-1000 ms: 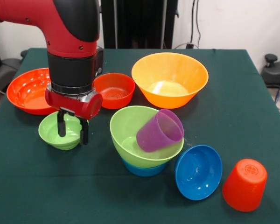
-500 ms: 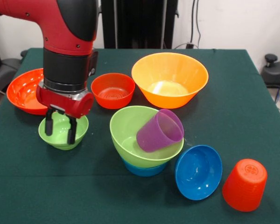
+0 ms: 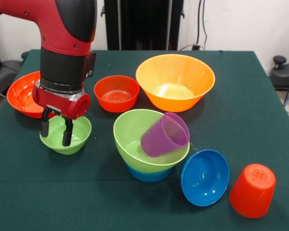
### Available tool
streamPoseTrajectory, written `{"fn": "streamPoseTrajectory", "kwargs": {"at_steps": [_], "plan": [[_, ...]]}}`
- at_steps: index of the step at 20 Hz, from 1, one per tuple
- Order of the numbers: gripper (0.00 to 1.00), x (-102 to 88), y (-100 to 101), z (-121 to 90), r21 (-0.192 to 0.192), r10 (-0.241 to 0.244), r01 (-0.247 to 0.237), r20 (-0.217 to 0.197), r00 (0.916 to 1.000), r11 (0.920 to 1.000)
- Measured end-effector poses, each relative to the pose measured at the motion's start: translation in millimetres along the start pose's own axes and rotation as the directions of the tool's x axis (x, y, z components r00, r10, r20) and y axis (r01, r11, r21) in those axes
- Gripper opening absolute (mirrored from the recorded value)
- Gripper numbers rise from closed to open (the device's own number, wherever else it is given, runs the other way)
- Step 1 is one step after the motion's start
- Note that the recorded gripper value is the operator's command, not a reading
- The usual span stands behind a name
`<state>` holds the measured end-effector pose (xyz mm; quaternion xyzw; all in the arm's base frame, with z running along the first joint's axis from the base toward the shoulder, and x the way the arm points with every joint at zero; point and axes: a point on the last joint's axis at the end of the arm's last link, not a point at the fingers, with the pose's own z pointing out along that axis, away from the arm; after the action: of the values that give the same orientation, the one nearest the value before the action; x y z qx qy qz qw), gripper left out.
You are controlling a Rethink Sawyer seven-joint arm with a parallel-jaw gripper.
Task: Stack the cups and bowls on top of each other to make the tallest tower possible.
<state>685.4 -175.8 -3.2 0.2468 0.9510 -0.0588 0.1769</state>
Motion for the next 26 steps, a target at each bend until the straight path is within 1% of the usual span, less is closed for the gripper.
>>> {"fn": "streamPoseTrajectory", "kwargs": {"at_steps": [6,11,14,17,26], "plan": [[1.0,17.2,-3,13,-0.007,0.036,-0.036,0.016,0.9992,0.9993],[1.0,29.0,-1,23,-0.024,0.065,-0.064,0.032,0.9974,0.9977],[1.0,35.2,0,27,-0.027,0.072,-0.071,0.028,0.997,0.9971],[1.0,42.7,0,30,-0.027,0.075,-0.075,0.015,0.9971,0.9968],[1.0,43.6,0,30,-0.028,0.093,-0.092,0.011,0.9956,0.9953]]}}
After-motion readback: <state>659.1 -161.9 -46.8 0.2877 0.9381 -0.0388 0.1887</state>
